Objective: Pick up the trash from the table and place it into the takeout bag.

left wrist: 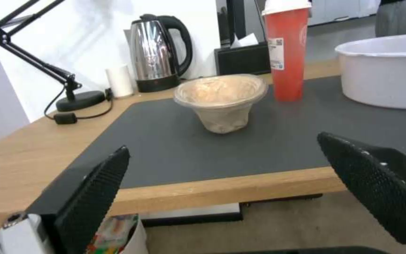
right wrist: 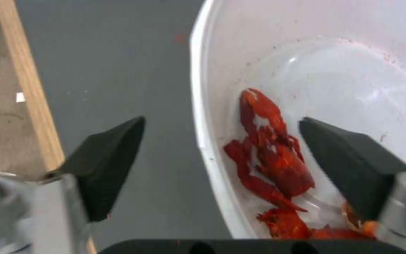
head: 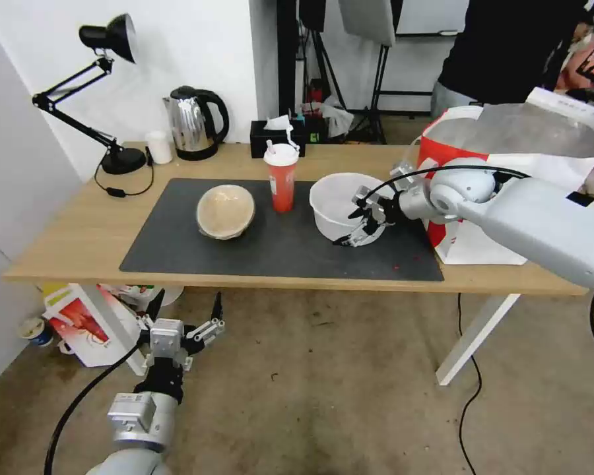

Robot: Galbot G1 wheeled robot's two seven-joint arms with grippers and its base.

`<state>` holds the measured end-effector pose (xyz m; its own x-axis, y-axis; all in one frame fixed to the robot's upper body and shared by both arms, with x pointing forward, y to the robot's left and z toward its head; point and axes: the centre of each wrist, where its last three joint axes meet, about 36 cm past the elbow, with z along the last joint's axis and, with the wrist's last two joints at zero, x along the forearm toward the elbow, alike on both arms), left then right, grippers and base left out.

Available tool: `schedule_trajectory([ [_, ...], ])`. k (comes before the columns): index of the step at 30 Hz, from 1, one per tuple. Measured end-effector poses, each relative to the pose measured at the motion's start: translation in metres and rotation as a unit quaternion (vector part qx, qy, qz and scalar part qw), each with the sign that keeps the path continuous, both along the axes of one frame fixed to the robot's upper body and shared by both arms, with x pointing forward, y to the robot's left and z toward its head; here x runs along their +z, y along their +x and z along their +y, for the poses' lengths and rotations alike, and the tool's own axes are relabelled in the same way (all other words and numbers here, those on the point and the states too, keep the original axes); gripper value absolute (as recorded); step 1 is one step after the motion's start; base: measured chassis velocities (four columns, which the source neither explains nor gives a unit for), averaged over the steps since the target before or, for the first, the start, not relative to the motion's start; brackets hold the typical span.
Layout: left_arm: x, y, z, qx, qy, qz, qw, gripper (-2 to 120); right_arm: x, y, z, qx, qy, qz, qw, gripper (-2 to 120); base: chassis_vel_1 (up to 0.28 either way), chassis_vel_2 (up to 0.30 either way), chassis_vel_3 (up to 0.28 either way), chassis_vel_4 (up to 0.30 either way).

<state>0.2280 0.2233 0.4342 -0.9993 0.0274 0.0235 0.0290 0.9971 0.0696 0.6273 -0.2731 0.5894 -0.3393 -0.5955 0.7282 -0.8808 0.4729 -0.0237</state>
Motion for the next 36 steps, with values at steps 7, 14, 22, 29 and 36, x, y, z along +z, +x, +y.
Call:
schedule_trajectory([
  [7, 0.0000, 0.0000, 0.0000, 0.000, 0.000, 0.000, 1.0000, 100, -0.0027, 0.0014, 0.0003, -0.010, 0.000, 0.003, 1.000, 51, 0.000, 0.000, 0.000, 0.000],
  [14, 0.0000, 0.0000, 0.0000, 0.000, 0.000, 0.000, 1.0000, 100, -0.0025, 0.0023, -0.0001, -0.013, 0.002, 0.004, 1.000, 26, 0.000, 0.000, 0.000, 0.000],
  [22, 0.0000, 0.0000, 0.0000, 0.000, 0.000, 0.000, 1.0000, 100, -0.0040, 0.0036, 0.0020, -0.013, 0.001, 0.006, 1.000, 0, 0.000, 0.000, 0.000, 0.000],
  [29, 0.0000, 0.0000, 0.0000, 0.000, 0.000, 0.000, 1.0000, 100, -0.0061, 0.0065, 0.0031, -0.014, 0.000, 0.008, 1.000, 0, 0.000, 0.000, 0.000, 0.000],
  [36, 0.0000, 0.0000, 0.0000, 0.000, 0.000, 0.000, 1.0000, 100, -0.0065, 0.0080, 0.0043, -0.011, 0.004, 0.011, 1.000, 0, 0.000, 0.000, 0.000, 0.000],
])
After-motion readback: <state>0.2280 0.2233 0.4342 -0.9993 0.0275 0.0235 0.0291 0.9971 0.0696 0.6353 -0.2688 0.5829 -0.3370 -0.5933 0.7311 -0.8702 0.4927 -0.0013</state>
